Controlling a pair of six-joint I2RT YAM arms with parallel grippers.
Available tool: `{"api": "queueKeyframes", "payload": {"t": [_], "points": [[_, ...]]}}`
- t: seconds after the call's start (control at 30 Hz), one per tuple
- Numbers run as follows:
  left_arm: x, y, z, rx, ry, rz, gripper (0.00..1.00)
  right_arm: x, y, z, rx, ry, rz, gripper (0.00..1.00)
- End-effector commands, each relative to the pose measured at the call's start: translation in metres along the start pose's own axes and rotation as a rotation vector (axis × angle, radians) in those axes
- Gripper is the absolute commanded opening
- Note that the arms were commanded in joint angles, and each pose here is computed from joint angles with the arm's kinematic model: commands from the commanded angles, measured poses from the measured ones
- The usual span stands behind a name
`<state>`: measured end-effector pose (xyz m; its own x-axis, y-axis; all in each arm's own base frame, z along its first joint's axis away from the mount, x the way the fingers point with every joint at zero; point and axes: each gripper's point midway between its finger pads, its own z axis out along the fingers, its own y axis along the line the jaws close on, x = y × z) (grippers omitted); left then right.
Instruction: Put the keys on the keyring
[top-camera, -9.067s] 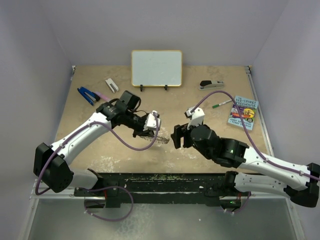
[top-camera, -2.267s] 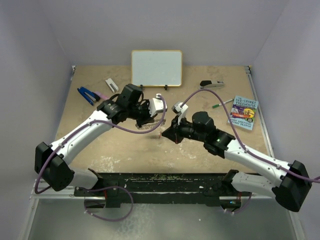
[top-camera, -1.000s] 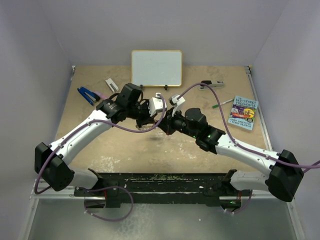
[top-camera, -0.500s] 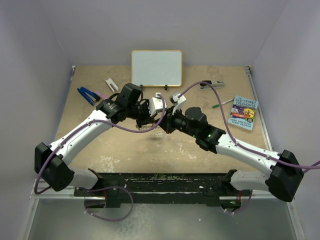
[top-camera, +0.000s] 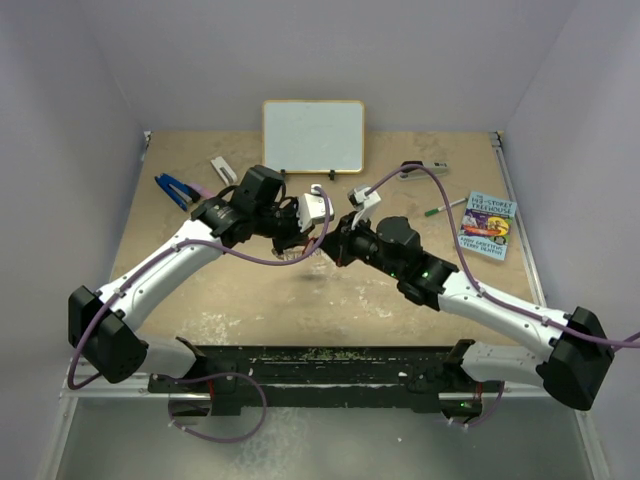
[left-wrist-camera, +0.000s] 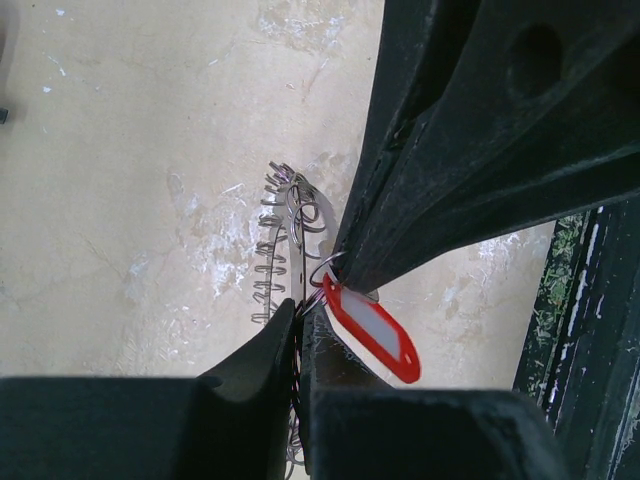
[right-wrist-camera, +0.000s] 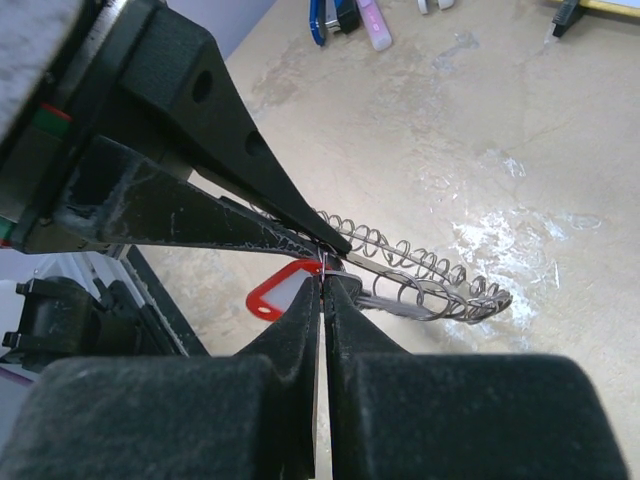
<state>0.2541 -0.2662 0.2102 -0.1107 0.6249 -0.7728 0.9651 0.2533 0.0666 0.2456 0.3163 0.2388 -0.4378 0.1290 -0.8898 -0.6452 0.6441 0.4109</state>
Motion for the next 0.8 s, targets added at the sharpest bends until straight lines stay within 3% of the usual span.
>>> {"api": "queueKeyframes", "payload": {"t": [0.0, 0.4, 0.77], "points": [[-0.036, 0.005, -0.020, -0.050, -0.102, 0.044, 0.03, -0.010, 0.004, -0.001, -0.009, -0.037, 0.012, 0.00], [-0.029, 0.022, -0.016, -0.132, -0.078, 0.072, 0.03, -0.019, 0.038, -0.019, -0.144, -0.071, 0.010, 0.00], [-0.032, 0.011, -0.018, -0.080, -0.093, 0.052, 0.03, -0.005, 0.033, -0.005, -0.121, -0.028, 0.009, 0.00]]}}
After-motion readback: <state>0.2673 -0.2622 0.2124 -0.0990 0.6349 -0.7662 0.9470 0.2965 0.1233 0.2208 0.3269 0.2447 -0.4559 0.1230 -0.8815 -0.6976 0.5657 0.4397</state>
